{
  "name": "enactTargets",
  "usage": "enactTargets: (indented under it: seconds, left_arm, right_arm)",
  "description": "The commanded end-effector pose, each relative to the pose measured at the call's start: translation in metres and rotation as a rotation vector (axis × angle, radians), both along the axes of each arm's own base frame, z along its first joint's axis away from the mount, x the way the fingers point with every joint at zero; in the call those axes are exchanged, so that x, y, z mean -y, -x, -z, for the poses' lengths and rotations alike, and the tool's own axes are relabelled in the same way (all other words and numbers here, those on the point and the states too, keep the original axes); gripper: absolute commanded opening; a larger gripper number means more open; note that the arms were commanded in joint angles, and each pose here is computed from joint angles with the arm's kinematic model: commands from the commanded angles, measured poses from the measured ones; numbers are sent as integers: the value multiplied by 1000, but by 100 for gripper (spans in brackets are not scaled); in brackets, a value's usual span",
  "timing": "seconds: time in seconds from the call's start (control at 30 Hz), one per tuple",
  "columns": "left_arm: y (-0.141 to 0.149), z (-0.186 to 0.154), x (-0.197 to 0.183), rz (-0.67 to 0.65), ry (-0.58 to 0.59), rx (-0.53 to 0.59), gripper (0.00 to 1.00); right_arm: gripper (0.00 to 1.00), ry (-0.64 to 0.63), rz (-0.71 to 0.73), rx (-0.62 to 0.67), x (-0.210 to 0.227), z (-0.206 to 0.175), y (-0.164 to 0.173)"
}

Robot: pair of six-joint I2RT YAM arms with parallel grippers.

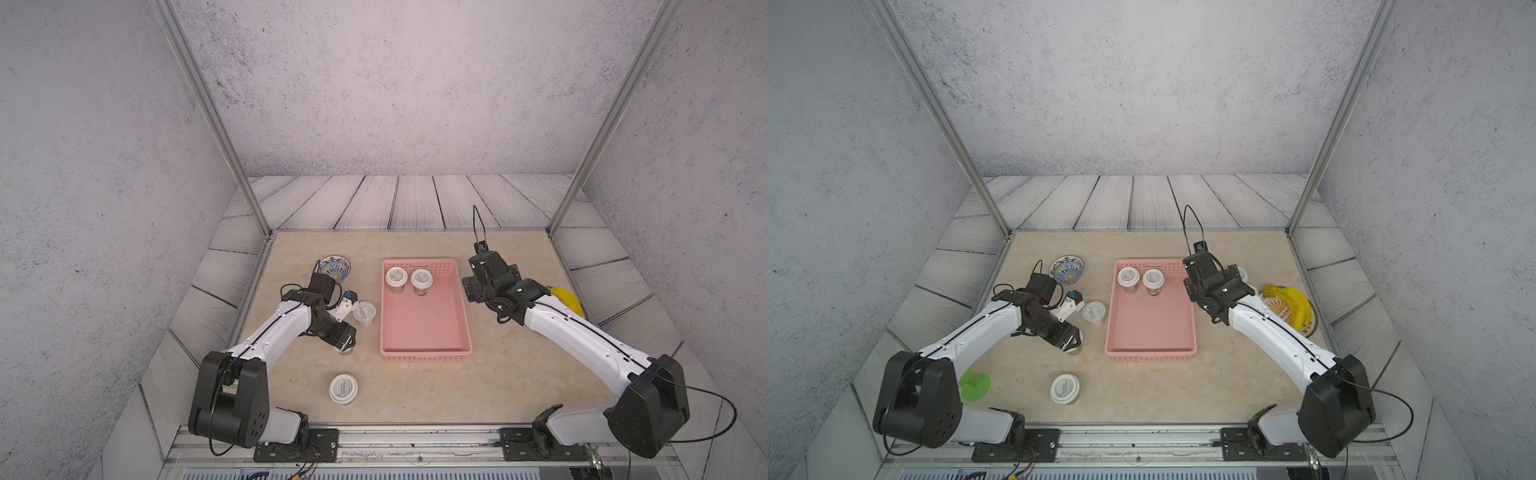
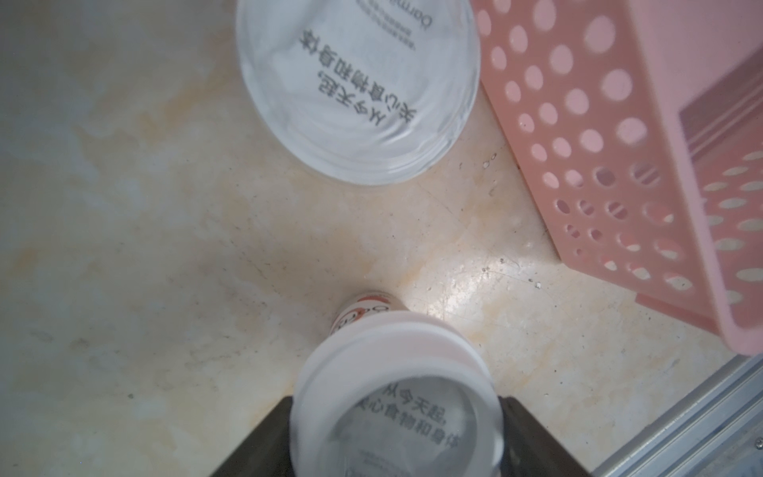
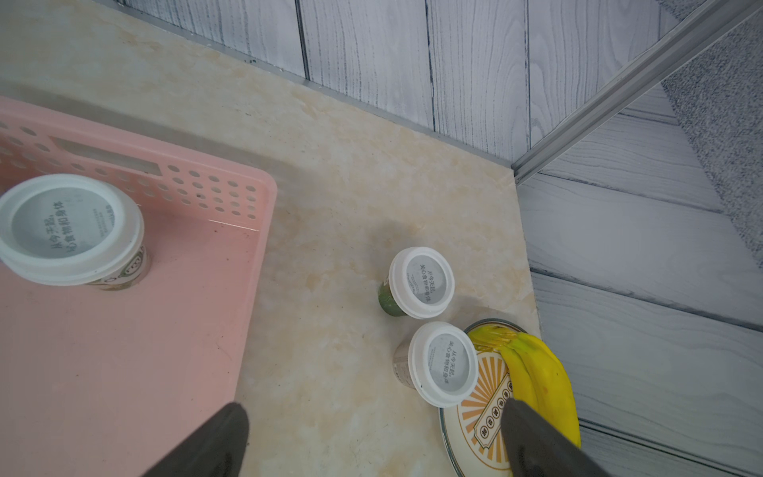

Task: Put the yogurt in the basket
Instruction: Pick up the yogurt from the center of the board.

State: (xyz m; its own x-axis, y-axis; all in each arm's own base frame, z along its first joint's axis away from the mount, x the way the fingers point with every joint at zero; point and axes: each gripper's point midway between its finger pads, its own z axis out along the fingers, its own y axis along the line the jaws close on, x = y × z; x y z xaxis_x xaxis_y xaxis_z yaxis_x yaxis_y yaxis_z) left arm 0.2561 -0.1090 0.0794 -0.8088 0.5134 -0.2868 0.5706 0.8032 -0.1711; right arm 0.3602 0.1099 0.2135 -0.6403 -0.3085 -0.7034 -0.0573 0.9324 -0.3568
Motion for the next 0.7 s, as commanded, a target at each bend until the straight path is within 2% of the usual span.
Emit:
enactTargets:
  seconds: [0.0,0.67]
  left_arm:
    - [-9,-13,-4,-26,-10,25,72]
    - [-24,-82,-11,-107,23,126,71]
  right_arm:
    - [100,7,1,-20,0,6,0]
    - [100,21,1,-36,0,10,-2]
